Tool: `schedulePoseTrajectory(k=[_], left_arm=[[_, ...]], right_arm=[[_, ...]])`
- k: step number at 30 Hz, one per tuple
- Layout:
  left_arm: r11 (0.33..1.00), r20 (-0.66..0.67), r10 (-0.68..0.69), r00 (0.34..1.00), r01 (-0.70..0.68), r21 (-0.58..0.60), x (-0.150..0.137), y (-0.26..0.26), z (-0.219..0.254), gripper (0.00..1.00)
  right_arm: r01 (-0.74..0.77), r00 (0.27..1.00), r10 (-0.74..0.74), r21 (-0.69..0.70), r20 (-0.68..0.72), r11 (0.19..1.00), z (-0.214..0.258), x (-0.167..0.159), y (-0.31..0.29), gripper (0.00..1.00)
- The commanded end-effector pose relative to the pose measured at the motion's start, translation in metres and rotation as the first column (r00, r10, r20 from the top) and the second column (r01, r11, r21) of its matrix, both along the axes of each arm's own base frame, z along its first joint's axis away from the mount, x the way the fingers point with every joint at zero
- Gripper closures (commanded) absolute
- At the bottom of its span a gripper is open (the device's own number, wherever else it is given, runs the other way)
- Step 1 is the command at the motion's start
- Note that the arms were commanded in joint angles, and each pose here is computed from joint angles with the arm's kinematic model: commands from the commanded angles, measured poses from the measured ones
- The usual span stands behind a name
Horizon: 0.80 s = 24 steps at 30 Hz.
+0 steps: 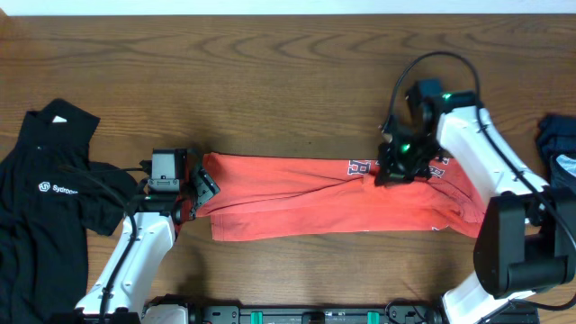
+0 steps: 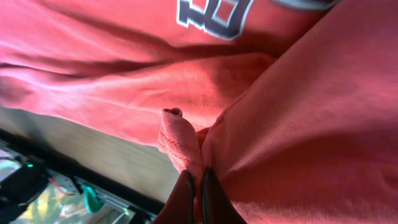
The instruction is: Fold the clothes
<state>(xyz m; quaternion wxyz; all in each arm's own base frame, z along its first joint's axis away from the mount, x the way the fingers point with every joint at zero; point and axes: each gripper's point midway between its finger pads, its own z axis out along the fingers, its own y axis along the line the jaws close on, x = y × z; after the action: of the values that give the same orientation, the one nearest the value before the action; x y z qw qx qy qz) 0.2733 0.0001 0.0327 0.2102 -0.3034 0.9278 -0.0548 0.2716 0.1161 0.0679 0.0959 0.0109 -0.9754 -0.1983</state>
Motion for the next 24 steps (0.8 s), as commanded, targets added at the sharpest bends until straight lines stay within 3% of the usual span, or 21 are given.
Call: schedulePoseTrajectory(k=[1,3,5,6,11,16,17,22,24], left_arm=[[1.000,0.010,0.003,1.000,-0.003,0.000,0.000,0.001,0.002,0.20],[1.000,0.009,0.003,1.000,-0.003,0.000,0.000,0.001,0.002,0.20],[1.000,0.010,0.003,1.000,-0.003,0.000,0.000,0.001,0.002,0.19],[1.000,0.010,0.003,1.000,-0.003,0.000,0.000,0.001,0.002,0.20],[1.000,0.010,0.003,1.000,-0.003,0.000,0.000,0.001,0.002,0.19],[1.000,0.010,0.003,1.000,-0.003,0.000,0.000,0.001,0.002,0.19],[1.000,0.010,0.003,1.000,-0.003,0.000,0.000,0.001,0.002,0.12],[1.000,0.013,-0.005,1.000,0.005,-0.024,0.000,-0.003,0.003,0.01],[0.998,0.017,-0.023,1.000,0.024,-0.062,0.002,-0.011,0.003,0.01]], right_arm=[[0.021,0.999,-0.022,-0.022,-0.043,1.000,-0.014,-0.015,0.001,0.99],[0.036,0.998,-0.038,-0.027,-0.058,0.999,-0.022,-0.021,-0.001,0.96],[0.042,0.997,-0.043,-0.028,-0.059,0.999,-0.027,-0.022,-0.003,0.53],[0.042,0.997,-0.043,-0.028,-0.057,0.999,-0.028,-0.022,-0.004,0.47],[0.043,0.998,-0.042,-0.012,0.040,0.999,-0.022,0.002,-0.007,0.38],[0.064,0.985,-0.064,0.010,0.159,0.998,0.019,0.044,-0.013,0.31],[0.062,0.981,-0.064,0.015,0.185,0.998,0.028,0.052,-0.014,0.30],[0.045,0.948,-0.053,0.032,0.313,0.998,0.079,0.085,-0.015,0.21],[0.019,0.935,-0.031,0.037,0.354,0.999,0.097,0.092,-0.014,0.06]])
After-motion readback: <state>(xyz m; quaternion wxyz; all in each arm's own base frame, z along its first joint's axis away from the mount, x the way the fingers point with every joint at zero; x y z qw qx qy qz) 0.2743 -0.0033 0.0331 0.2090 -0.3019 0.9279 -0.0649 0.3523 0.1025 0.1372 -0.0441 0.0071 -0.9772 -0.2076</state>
